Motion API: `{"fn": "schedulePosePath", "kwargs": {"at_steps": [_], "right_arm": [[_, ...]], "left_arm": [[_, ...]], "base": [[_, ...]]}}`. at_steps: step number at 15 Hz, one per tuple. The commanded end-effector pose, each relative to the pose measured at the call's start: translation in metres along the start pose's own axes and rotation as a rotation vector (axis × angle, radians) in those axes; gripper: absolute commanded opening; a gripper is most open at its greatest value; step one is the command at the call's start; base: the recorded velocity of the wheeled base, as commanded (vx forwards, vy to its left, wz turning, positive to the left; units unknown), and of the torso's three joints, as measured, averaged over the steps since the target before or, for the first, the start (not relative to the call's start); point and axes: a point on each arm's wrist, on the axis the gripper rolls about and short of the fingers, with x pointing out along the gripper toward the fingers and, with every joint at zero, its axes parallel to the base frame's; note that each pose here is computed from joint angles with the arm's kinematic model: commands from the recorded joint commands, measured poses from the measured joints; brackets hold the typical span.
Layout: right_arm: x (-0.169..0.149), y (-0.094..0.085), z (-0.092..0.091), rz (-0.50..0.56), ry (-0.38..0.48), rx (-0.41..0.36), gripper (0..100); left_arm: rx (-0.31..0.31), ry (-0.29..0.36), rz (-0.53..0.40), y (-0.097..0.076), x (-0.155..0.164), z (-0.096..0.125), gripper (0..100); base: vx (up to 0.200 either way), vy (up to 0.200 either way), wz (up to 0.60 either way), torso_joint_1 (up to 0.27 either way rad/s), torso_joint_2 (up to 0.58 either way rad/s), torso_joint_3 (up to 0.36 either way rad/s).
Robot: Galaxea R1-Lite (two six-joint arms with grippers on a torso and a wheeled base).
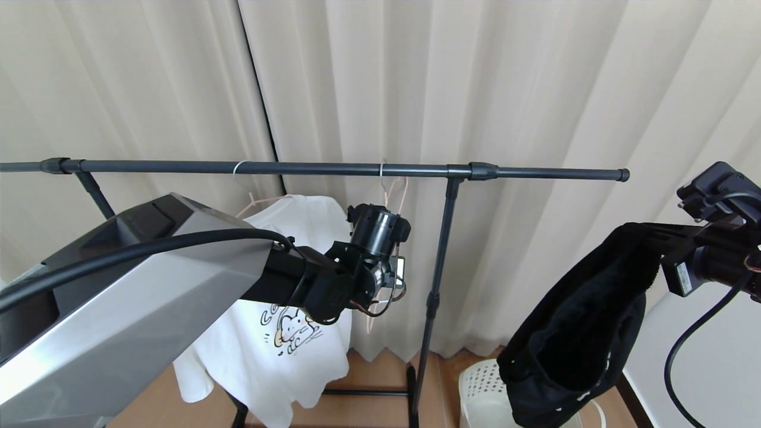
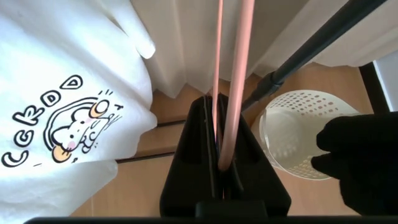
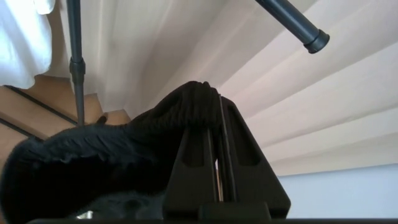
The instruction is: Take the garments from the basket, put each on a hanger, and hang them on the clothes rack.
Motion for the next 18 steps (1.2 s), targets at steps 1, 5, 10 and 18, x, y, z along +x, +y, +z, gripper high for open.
{"fn": "schedulePosePath", "kwargs": {"at_steps": [1,5,10,18], "right_arm": [[0.000,0.000,0.000,0.001,0.000,-0.001,0],[0.000,0.002,0.001,0.009,-0.006,-0.004,0],[0.000,0.015,0.009,0.063,-0.038,-0.020,0],[-0.011,0.070,0.039,0.072,-0.056,0.055,0]], "left_arm": [[-0.004,-0.019,0.000,0.002,-0.010,0.007,0],[0.024,-0.024,-0.009,0.014,-0.049,0.011,0],[0.158,-0.056,-0.033,0.038,-0.104,-0.010,0],[0.402,-0.133,-0.115,0.091,-0.171,-0.080,0]], "base": [[0.000,0.000,0.00,0.000,0.00,0.000],[0.000,0.000,0.00,0.000,0.00,0.000],[0.000,0.000,0.00,0.000,0.00,0.000],[0.000,0.000,0.00,0.000,0.00,0.000]]}}
